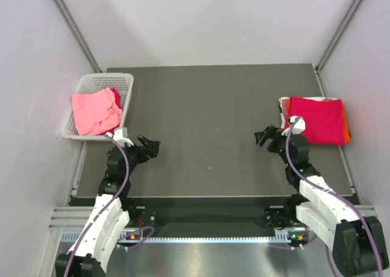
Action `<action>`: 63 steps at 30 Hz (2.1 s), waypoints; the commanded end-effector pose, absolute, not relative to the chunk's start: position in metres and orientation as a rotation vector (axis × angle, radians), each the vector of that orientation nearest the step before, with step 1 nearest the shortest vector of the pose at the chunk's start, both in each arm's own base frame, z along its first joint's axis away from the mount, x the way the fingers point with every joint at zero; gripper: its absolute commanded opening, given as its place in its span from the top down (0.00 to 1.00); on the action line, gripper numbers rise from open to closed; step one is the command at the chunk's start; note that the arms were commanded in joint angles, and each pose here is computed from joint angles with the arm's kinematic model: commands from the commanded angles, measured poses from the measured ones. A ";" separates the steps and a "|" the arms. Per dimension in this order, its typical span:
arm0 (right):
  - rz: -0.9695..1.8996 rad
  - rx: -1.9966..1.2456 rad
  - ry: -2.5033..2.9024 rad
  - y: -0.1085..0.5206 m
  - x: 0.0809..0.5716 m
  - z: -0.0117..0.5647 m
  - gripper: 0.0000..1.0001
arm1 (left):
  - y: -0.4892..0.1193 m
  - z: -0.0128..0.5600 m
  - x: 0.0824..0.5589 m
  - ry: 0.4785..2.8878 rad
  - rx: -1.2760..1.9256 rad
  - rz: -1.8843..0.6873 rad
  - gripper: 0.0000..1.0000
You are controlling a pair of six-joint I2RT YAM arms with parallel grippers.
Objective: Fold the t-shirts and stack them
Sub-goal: Grab the tshirt from the pile
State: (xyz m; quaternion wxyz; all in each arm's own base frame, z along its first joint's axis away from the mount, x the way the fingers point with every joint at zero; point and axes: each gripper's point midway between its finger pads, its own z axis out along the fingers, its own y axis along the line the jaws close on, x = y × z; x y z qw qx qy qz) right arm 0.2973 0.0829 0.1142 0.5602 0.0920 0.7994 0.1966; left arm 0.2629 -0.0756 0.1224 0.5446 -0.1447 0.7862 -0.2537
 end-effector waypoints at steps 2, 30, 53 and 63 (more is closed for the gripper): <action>0.440 0.249 1.813 0.078 0.305 0.133 0.00 | -0.071 0.139 0.270 1.808 -0.335 -0.578 0.04; 0.468 0.219 1.811 0.083 0.303 0.134 0.00 | 0.083 0.271 0.387 1.822 -0.951 0.207 0.23; 0.484 0.199 1.804 0.086 0.302 0.137 0.00 | 0.209 0.031 0.426 2.360 -1.280 0.574 0.50; 0.487 0.196 1.811 0.087 0.303 0.135 0.00 | 0.211 0.167 0.443 2.017 -1.293 0.441 1.00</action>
